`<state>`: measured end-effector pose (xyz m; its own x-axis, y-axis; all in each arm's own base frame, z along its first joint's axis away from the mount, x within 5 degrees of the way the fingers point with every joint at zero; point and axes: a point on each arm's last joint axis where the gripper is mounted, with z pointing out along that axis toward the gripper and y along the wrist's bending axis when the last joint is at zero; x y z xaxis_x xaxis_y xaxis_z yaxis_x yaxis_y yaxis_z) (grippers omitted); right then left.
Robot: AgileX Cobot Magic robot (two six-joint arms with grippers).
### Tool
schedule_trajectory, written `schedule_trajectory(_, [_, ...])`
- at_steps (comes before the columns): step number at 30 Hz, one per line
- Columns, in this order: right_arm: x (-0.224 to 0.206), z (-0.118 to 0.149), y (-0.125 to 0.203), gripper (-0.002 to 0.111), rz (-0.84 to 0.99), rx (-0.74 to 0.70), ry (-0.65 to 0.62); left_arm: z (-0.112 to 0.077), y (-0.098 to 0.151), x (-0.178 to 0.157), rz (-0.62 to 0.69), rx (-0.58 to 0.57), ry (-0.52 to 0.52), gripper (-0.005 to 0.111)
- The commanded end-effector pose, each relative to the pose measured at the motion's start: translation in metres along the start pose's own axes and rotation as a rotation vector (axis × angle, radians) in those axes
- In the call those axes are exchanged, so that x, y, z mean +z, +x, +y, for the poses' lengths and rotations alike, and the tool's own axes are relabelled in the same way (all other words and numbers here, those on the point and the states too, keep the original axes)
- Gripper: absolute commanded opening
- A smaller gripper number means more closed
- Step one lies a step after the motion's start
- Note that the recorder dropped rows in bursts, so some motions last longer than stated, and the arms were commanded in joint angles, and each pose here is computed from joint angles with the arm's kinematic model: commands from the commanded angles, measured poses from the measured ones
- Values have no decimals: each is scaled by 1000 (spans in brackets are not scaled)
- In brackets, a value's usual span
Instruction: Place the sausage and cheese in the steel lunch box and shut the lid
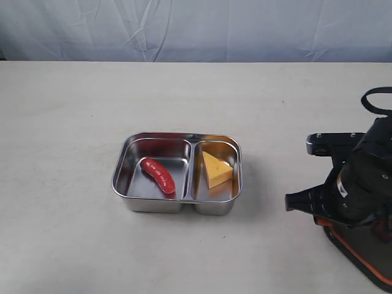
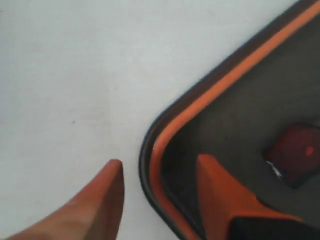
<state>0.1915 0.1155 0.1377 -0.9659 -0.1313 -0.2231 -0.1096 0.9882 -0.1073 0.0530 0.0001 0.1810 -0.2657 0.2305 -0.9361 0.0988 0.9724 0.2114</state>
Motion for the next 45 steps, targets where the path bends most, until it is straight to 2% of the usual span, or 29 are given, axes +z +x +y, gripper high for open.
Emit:
schedule_trajectory(1, [5,-5,-3,45,14,23,-24,-1,0,0,-15,-3,5,0])
schedule_trajectory(11, [28,3,5,44,87,10,-58,0,0,0,-15,1,4,0])
schedule_trajectory(13, [32,3,5,35,93,8,-57,0,0,0,-15,1,4,0])
schedule_trajectory(17, [31,3,6,-1,97,10,-55,0,0,0,-15,1,4,0])
schedule_trajectory(23, [27,1,7,0,108,-14,-41,0,0,0,-15,1,4,0])
schedule_trajectory(27, [3,-2,6,0,48,-39,-62,0,0,0,-15,1,4,0])
schedule_trajectory(37, [-89,-18,12,0,-314,6,-265,0,0,0,-15,1,4,0])
schedule_trajectory(44, [-125,-26,35,0,-384,-76,-399,0,0,0,-15,4,4,0])
schedule_trajectory(45, [-130,-27,38,0,-402,-83,-424,1,0,0,-15,57,-8,0])
